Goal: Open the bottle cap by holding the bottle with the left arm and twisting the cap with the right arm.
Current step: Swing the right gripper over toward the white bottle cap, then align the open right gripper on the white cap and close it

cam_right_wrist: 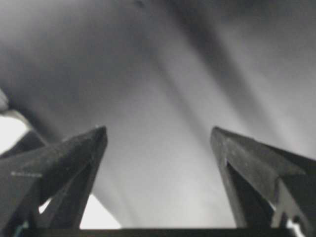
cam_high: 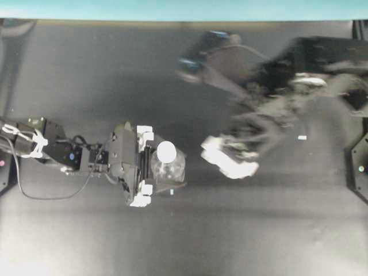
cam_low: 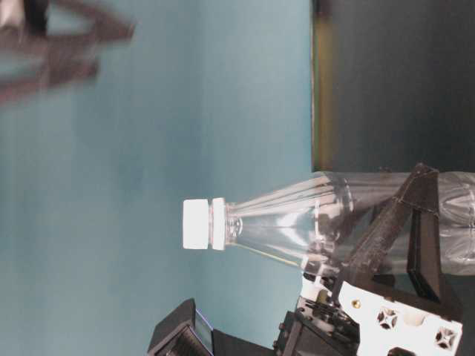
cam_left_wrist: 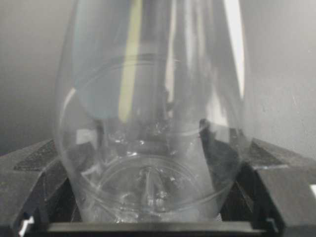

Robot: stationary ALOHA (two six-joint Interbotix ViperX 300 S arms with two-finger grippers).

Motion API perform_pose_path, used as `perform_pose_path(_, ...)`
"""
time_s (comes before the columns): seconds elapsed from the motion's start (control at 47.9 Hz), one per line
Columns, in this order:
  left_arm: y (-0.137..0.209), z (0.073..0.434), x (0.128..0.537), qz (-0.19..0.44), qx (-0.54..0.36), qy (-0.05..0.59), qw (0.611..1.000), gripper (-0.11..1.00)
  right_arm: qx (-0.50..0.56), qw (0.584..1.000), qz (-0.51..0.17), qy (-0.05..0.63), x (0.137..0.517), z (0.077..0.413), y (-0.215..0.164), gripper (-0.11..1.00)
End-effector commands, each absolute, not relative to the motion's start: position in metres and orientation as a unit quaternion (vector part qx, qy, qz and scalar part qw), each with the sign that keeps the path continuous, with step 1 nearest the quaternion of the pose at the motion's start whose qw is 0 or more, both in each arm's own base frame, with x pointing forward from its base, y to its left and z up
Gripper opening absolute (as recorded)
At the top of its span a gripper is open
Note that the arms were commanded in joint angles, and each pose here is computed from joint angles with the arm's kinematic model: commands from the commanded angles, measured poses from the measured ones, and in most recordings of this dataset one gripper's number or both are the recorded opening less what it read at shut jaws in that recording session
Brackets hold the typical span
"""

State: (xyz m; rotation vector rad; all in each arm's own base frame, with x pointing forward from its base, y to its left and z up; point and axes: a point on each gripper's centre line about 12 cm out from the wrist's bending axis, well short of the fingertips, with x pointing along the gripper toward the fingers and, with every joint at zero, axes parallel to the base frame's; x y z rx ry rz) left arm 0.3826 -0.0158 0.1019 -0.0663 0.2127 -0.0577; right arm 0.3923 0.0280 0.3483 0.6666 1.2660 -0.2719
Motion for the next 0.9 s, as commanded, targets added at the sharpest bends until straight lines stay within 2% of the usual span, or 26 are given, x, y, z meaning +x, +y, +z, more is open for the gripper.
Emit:
perform_pose_path(0.0,-0.016,0.104,0.384,-0.03,-0.034,0.102,0.994,0.79,0.328,0.75,-0.135,0.558,0.414,0.354,0.03,0.8)
perform_pose_path(0.292,-0.017,0.104,0.384,-0.032,-0.034,0.102,0.994,0.79,0.401,0.737,-0.178,0.514,0.463,0.341,0.029,0.8)
perform_pose_path(0.876,-0.018,0.102,0.386,-0.032,-0.032,0.116,0.992,0.79,0.388,0.723,-0.212,0.531,0.475,0.31,0.029,0.77)
